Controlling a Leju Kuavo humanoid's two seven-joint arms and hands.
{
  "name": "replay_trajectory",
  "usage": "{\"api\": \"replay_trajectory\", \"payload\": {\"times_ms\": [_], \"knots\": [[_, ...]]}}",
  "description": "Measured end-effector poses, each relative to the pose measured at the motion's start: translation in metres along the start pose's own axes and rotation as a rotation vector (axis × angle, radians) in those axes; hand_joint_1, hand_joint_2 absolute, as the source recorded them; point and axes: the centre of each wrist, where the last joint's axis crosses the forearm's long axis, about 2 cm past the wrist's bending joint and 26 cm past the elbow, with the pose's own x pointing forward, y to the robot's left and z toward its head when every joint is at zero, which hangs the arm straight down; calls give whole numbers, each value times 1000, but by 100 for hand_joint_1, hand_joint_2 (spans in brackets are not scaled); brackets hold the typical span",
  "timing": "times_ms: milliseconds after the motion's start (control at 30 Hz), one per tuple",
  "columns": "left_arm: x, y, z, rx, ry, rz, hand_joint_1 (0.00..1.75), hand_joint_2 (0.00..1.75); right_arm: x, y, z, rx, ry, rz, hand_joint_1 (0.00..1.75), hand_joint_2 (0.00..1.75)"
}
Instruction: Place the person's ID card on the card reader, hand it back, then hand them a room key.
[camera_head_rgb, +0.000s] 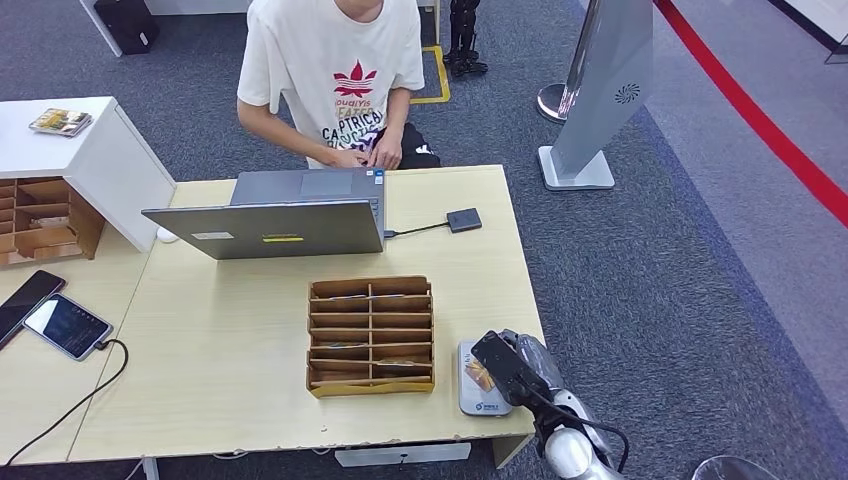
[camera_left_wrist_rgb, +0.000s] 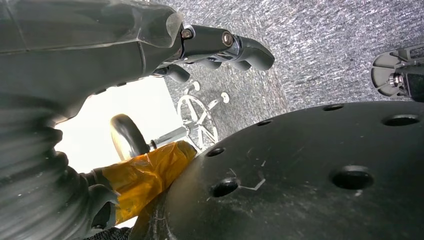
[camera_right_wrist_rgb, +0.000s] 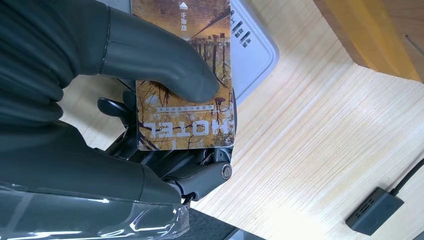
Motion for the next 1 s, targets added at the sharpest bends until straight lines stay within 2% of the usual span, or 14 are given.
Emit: {"api": "replay_trajectory", "payload": {"times_ms": [1000], "knots": [[0,0,0,2,1,5,0,175,-1,1,1,-2,2,-3,175,175]]}}
